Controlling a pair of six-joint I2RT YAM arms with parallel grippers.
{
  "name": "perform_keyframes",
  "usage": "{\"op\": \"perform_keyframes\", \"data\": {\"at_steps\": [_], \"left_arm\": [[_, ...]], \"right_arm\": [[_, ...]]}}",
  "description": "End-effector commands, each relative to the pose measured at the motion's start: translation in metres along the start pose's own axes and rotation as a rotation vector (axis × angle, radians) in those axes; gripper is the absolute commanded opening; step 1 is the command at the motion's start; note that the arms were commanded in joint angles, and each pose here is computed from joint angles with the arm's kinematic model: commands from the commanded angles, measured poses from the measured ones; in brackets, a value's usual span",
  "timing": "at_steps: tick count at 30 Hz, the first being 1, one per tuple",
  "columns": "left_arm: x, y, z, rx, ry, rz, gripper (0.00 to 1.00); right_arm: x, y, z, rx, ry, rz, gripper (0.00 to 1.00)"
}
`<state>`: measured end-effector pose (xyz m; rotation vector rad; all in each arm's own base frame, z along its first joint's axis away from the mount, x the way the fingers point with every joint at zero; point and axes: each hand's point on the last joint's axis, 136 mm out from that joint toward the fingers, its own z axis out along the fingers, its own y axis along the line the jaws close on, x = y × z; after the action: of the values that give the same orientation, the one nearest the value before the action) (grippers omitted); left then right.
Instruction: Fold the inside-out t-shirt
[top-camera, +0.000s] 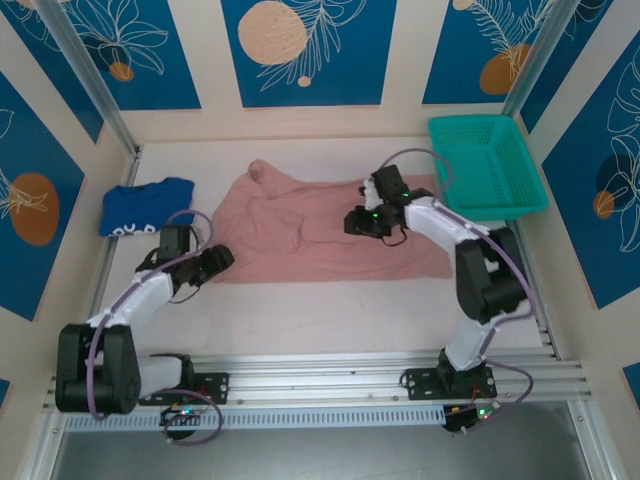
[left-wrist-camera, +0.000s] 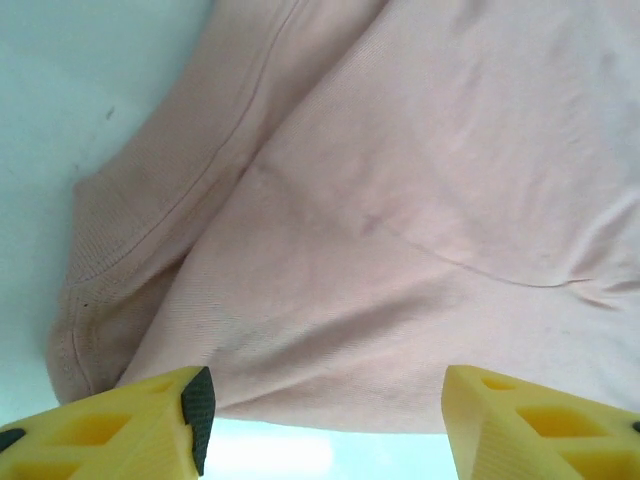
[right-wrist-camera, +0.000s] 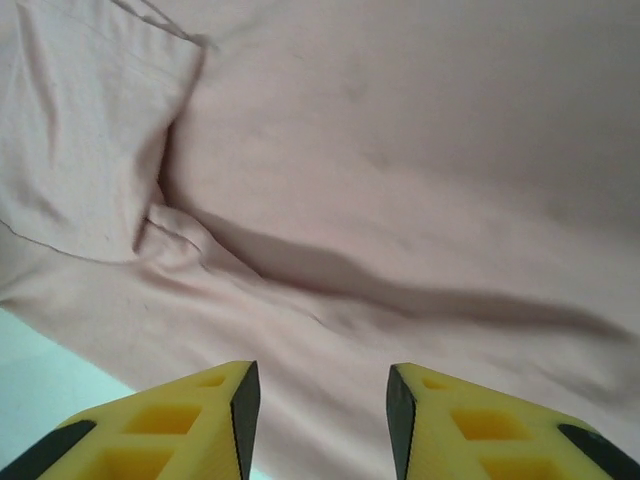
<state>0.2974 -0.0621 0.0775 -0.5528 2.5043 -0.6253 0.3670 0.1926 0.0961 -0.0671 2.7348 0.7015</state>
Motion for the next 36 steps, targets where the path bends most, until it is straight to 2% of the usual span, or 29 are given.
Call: {"op": "perform_keyframes", "data": {"at_steps": [1, 3, 6, 9, 13, 17, 23, 26, 30, 33, 36], "left_arm": [[-0.018, -0.018, -0.013, 0.031, -0.069, 0.046, 0.64], [-0.019, -0.035, -0.006, 0.084, -0.054, 0.072, 0.65], [-0.018, -0.061, 0.011, 0.119, -0.002, 0.137, 0.65], [-0.019, -0.069, 0.03, 0.103, 0.027, 0.163, 0.65], [-0.018, -0.057, 0.055, 0.038, 0.097, 0.141, 0.65], [0.003, -0.03, 0.068, -0.05, 0.172, 0.12, 0.65], [0.051, 0.008, 0.05, -0.123, 0.243, 0.085, 0.65], [0.069, 0.023, 0.033, -0.157, 0.243, 0.067, 0.65], [0.063, 0.018, 0.007, -0.146, 0.176, 0.064, 0.66], [0.023, -0.005, -0.004, -0.124, 0.055, 0.119, 0.66], [-0.023, -0.035, 0.003, -0.078, -0.011, 0.139, 0.66]], "right_arm": [[0.024, -0.055, -0.014, 0.131, 0.037, 0.086, 0.42], [0.031, -0.085, -0.024, 0.189, 0.039, 0.18, 0.43], [0.037, -0.127, -0.038, 0.293, 0.04, 0.286, 0.59], [0.042, -0.155, -0.044, 0.365, 0.045, 0.349, 0.6], [0.057, -0.166, -0.034, 0.387, 0.126, 0.401, 0.67], [0.078, -0.17, -0.026, 0.401, 0.212, 0.429, 0.68], [0.115, -0.166, -0.027, 0.397, 0.305, 0.497, 0.66], [0.139, -0.159, -0.033, 0.389, 0.334, 0.529, 0.66], [0.15, -0.15, -0.051, 0.395, 0.276, 0.521, 0.65], [0.116, -0.126, -0.06, 0.334, 0.118, 0.403, 0.66], [0.074, -0.097, -0.061, 0.26, -0.045, 0.248, 0.67]]}}
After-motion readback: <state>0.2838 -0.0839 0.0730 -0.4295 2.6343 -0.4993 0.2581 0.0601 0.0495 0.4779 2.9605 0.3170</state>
